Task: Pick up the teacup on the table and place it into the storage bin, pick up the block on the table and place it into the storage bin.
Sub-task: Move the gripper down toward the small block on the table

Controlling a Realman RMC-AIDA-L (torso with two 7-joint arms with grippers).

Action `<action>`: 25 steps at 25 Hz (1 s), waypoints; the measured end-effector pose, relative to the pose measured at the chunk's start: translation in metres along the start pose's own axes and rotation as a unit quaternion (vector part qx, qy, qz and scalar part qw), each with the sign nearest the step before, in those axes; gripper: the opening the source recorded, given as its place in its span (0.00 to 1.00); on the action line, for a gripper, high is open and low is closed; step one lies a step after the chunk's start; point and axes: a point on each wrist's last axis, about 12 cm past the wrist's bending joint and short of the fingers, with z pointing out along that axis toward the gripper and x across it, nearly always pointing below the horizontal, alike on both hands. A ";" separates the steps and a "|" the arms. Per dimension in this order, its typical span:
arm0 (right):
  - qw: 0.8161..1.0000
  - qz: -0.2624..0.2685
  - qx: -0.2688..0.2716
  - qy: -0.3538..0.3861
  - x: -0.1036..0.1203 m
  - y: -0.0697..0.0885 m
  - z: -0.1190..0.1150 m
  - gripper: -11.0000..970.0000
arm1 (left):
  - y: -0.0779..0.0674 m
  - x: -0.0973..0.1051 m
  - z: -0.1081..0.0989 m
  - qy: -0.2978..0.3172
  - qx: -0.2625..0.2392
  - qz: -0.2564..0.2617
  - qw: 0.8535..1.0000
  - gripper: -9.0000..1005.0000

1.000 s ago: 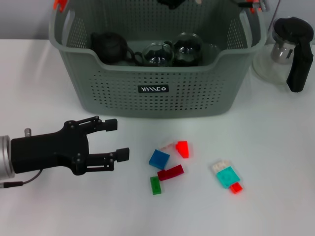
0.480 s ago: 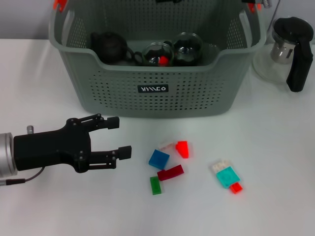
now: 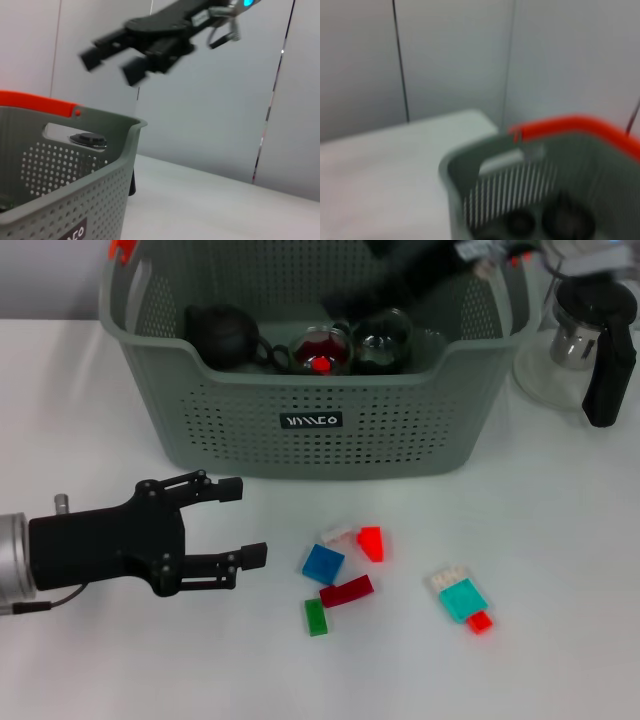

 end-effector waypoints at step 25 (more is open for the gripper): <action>0.934 0.185 -0.004 0.307 0.087 0.054 0.031 0.96 | 0.006 -0.002 -0.013 0.025 -0.015 0.017 0.999 0.84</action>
